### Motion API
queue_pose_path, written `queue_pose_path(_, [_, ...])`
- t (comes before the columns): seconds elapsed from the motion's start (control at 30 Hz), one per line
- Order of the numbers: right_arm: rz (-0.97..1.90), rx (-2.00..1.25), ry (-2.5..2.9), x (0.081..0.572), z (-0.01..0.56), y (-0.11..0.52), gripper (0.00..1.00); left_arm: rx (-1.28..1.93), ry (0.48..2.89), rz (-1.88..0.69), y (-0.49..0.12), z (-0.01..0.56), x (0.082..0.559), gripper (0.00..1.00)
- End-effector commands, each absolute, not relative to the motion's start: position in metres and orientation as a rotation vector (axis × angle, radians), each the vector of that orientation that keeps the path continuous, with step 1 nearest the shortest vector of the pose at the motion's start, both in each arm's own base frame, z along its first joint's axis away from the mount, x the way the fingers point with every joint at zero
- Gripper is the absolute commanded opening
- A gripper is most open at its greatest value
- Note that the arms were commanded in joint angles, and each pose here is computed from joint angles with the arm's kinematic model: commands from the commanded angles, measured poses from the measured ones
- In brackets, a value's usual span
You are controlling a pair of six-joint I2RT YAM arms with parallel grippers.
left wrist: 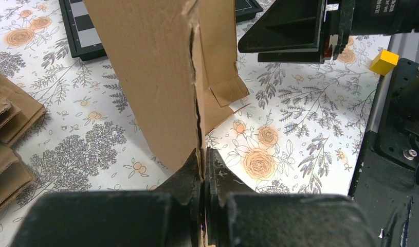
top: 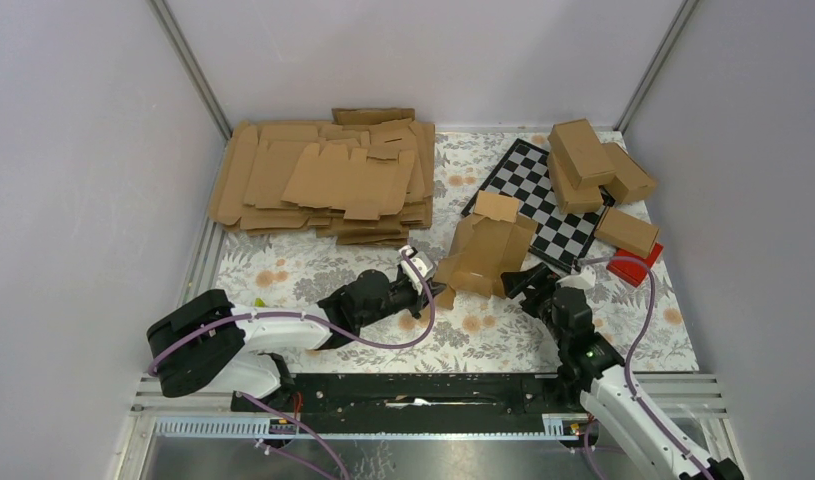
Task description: Fold the paper box
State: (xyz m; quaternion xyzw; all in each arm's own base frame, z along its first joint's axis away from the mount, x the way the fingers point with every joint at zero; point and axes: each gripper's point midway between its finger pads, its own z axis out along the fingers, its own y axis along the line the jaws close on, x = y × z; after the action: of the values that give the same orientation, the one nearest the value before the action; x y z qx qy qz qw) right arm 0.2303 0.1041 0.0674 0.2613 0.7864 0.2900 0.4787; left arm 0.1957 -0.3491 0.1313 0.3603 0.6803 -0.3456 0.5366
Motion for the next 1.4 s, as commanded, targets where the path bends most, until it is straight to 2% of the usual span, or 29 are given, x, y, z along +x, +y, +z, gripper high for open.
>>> queue_pose_path(0.0, [0.543,0.544,1.977,0.230,0.074,0.090,0.92,0.857,1.605,-0.807,-0.350,0.140,0.199,0.00])
queue_pose_path(0.1, [0.480,0.485,2.012,0.236,0.077,0.089,0.99,0.838,1.608,-0.786,-0.348,0.141,0.203,0.00])
queue_pose_path(0.57, [0.656,0.289,1.982,0.285,0.100,0.116,1.00,0.846,1.612,-0.787,-0.349,0.140,0.203,0.00])
queue_pose_path(0.87, [0.779,0.081,1.934,0.273,0.106,0.139,0.95,0.855,1.619,-0.796,-0.352,0.137,0.202,0.00])
queue_pose_path(1.13, [0.845,0.005,1.910,0.267,0.102,0.150,0.85,0.888,1.600,-0.852,-0.357,0.138,0.193,0.00])
queue_pose_path(1.37, [0.881,-0.027,1.902,0.261,0.098,0.157,0.81,0.905,1.593,-0.897,-0.362,0.138,0.187,0.00])
